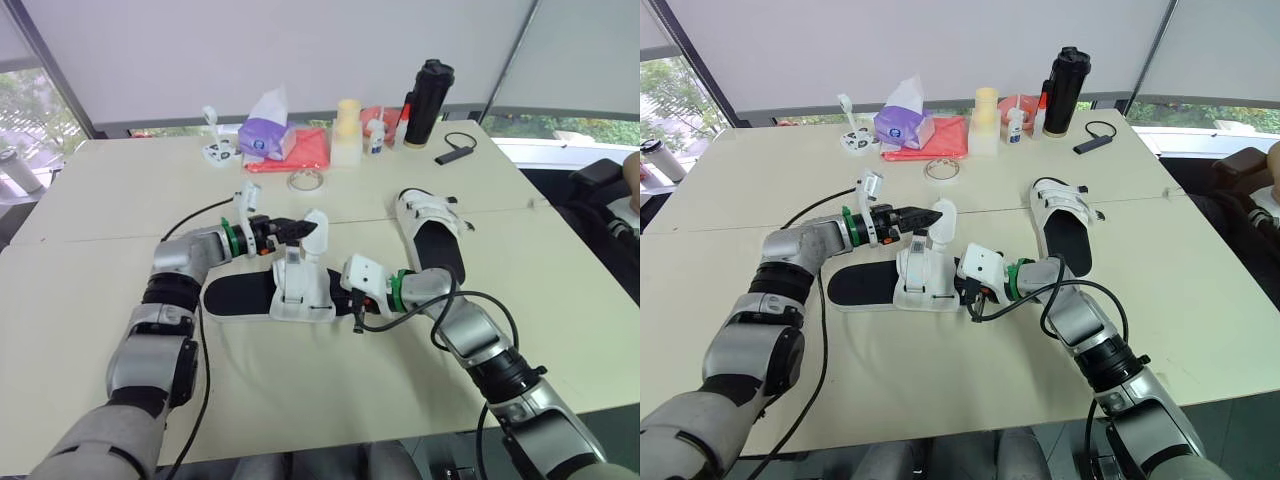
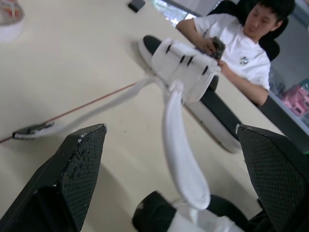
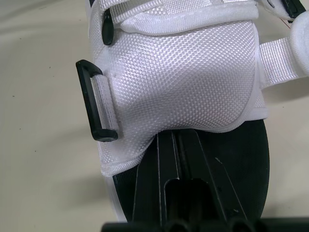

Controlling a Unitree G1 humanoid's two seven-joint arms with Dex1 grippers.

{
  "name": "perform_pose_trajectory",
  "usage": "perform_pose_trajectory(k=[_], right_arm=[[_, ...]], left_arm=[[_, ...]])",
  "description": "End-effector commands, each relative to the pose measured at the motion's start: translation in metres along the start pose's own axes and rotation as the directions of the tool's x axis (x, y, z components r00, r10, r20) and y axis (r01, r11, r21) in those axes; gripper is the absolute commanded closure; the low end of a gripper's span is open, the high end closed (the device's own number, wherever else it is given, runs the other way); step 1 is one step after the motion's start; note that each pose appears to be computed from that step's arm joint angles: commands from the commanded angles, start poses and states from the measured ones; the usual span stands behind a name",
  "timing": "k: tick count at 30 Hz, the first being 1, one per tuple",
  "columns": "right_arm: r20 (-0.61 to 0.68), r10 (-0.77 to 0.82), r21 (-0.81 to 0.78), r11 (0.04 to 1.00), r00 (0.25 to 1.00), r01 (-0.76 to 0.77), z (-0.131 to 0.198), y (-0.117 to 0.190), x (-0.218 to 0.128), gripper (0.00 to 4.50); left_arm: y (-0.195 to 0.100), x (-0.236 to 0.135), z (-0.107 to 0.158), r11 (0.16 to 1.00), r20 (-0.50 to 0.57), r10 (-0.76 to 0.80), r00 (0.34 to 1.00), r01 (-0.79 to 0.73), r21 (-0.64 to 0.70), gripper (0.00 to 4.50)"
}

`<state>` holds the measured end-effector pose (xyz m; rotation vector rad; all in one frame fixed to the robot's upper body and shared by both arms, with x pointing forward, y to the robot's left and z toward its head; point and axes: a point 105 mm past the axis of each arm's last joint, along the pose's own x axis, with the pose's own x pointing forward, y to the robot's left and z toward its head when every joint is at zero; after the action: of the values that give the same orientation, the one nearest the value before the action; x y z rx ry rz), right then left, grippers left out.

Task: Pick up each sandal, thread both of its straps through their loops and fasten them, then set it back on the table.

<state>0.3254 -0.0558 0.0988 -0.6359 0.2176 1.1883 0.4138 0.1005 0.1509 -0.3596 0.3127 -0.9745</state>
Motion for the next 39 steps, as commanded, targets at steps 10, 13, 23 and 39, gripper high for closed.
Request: perform_pose_trajectory(k=[10,13,23,39], right_arm=[[-0.071,0.016,0.063,0.998,0.997,-0.011,-0.021,0.011,0.003,4.5],[-0.069,0.014,0.062,0.998,0.998,-0.01,-0.02,0.01,0.004,4.5],[-0.068,0.01,0.065,0.998,0.998,-0.006,-0.021,0.01,0.004,4.5],[-0.071,0.002,0.064,0.998,0.997,0.002,-0.021,0.009,0.003,4.5]], left_arm=[[-0.023,0.031,0.007,0.992,-0.029,-0.118,0.993,0.119,0.042,0.03],[-0.024,0.035,0.004,0.992,-0.046,-0.116,0.992,0.119,0.047,0.03],[-0.035,0.042,0.011,0.977,0.044,-0.191,0.981,0.194,-0.091,0.03],[-0.049,0.039,0.039,0.917,0.262,-0.283,0.923,0.34,-0.209,0.03]])
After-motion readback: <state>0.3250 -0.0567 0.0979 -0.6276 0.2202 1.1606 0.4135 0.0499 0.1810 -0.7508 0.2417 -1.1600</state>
